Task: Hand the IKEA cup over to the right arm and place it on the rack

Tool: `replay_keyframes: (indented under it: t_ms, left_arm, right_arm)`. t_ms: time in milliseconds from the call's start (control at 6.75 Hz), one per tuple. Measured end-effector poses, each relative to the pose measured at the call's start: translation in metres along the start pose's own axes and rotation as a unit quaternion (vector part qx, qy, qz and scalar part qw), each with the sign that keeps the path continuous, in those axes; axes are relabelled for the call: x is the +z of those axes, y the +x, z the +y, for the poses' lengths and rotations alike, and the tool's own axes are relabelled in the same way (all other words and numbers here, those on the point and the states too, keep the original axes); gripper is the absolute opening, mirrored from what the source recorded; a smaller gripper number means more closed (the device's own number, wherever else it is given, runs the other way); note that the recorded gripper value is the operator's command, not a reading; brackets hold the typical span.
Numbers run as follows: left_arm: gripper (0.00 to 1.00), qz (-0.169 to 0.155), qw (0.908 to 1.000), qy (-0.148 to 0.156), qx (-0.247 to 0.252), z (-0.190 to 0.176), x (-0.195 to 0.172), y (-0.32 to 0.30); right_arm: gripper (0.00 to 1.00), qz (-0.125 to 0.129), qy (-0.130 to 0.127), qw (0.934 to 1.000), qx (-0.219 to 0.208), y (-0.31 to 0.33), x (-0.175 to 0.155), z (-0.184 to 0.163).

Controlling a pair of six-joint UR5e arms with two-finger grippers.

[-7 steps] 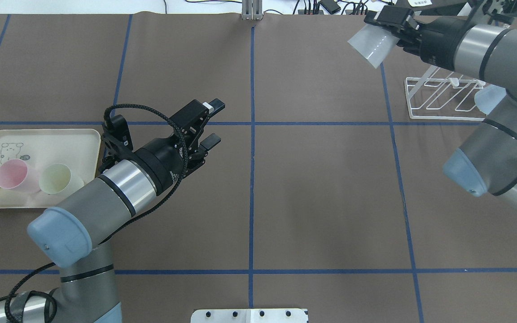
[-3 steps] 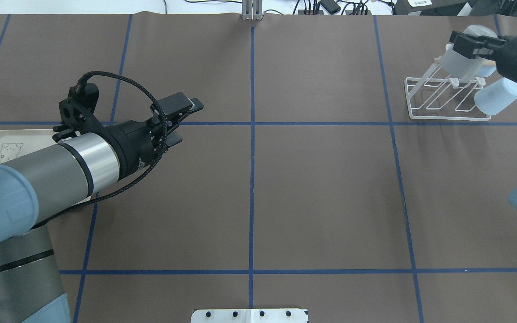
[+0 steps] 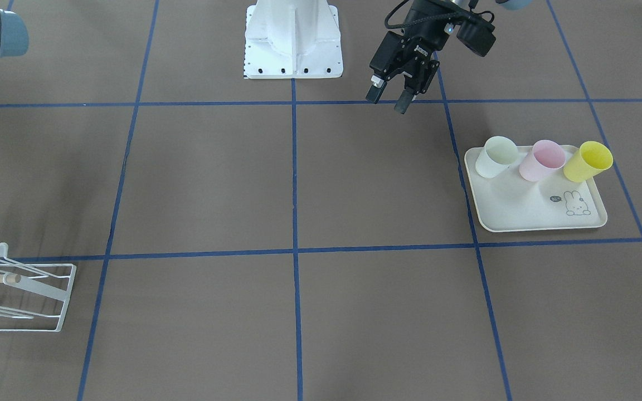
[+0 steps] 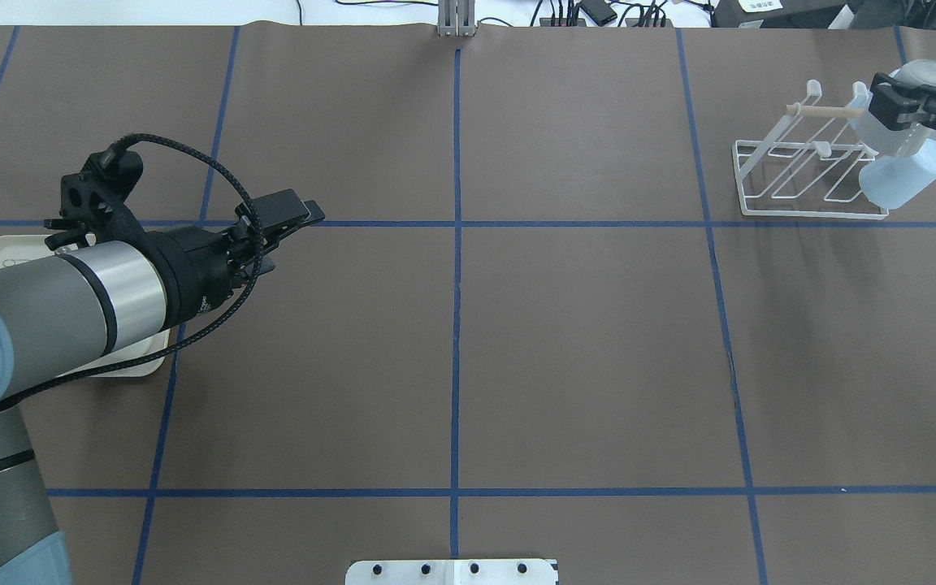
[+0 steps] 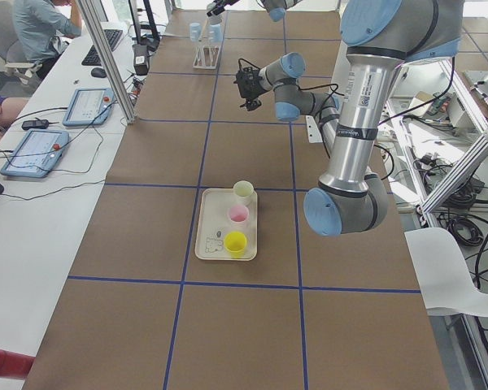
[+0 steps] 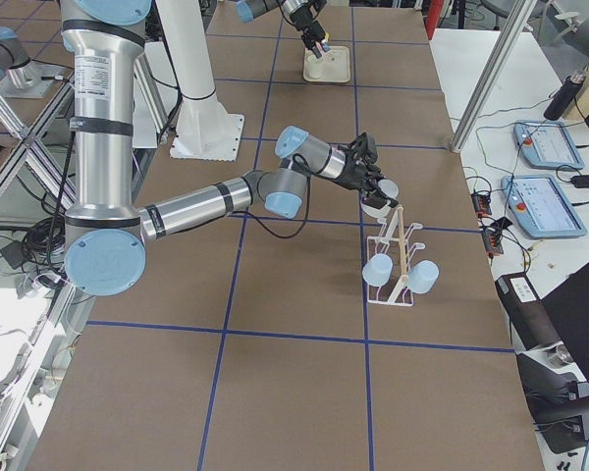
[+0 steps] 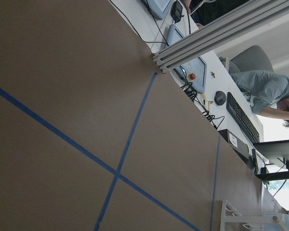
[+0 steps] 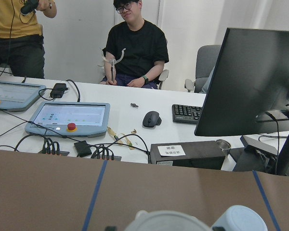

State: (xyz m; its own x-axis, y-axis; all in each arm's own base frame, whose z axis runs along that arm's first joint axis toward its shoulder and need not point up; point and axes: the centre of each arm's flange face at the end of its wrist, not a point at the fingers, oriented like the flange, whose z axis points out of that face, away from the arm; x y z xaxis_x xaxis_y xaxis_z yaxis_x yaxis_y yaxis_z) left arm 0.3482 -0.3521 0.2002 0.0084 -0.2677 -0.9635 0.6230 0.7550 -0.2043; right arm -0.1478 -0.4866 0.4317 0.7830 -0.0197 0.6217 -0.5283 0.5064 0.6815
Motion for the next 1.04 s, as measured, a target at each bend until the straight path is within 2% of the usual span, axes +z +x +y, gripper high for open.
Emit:
replay_keyframes:
  t_ms: [445, 1037]
  left_arm:
    - [1.00, -0.007, 1.0000, -0.002, 0.003, -0.001, 0.001, -0.002]
    - [1.00, -0.009, 0.9999, -0.002, 0.003, -0.001, 0.003, -0.004]
  right_arm:
    - [0.00, 0.005, -0.005, 1.0000, -0.004, 0.022, 0.032, 0.031]
    - [0.00, 0.011, -0.012, 0.9998, -0.006, 0.029, 0.053, 0.045]
